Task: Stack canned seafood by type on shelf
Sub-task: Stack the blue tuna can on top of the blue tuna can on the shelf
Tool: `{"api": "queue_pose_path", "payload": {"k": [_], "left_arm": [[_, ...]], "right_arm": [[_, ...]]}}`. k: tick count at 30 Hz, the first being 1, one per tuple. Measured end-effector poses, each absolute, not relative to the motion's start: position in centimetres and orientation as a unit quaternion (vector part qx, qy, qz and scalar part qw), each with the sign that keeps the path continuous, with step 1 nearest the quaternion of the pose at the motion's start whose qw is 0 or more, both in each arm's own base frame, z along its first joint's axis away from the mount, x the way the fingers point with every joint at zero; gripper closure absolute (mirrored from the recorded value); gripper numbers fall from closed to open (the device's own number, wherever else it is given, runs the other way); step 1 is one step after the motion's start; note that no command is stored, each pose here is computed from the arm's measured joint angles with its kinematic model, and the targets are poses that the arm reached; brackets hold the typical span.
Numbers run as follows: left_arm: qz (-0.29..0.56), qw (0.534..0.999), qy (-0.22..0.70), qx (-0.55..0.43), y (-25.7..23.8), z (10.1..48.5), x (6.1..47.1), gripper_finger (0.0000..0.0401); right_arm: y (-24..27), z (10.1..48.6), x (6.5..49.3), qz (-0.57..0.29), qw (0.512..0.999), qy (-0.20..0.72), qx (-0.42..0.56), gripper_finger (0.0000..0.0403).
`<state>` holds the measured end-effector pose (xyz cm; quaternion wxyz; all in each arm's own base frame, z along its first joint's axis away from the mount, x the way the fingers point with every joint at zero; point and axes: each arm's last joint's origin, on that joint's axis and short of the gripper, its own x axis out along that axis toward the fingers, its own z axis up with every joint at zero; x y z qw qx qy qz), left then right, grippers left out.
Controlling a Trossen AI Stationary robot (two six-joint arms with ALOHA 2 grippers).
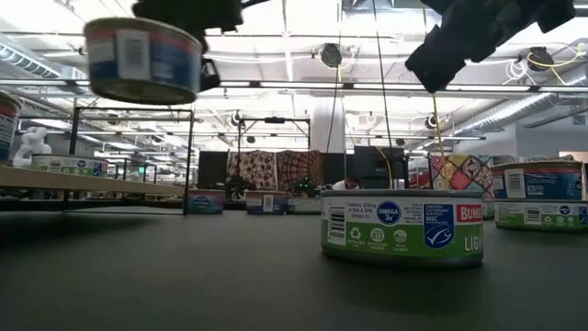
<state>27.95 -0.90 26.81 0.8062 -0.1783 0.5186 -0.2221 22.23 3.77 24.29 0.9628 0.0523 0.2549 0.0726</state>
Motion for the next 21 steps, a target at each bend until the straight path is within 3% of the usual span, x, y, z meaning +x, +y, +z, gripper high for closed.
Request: {"api": "queue_pose_path", "payload": {"k": [8, 21], "left_arm": [[-0.193, 0.822, 0.498, -0.196, -0.9, 27.8, 22.8, 0.0401], [-0.176, 0.821, 0.496, -0.223, -1.6, 27.0, 14.9, 0.0401]], "right_arm": [[4.0, 22.7, 23.5, 0.07, 0.956, 0.281, 0.05, 0.0403], [4.2, 22.8, 25.4, 0.078, 0.973, 0.213, 0.045, 0.0403]]}}
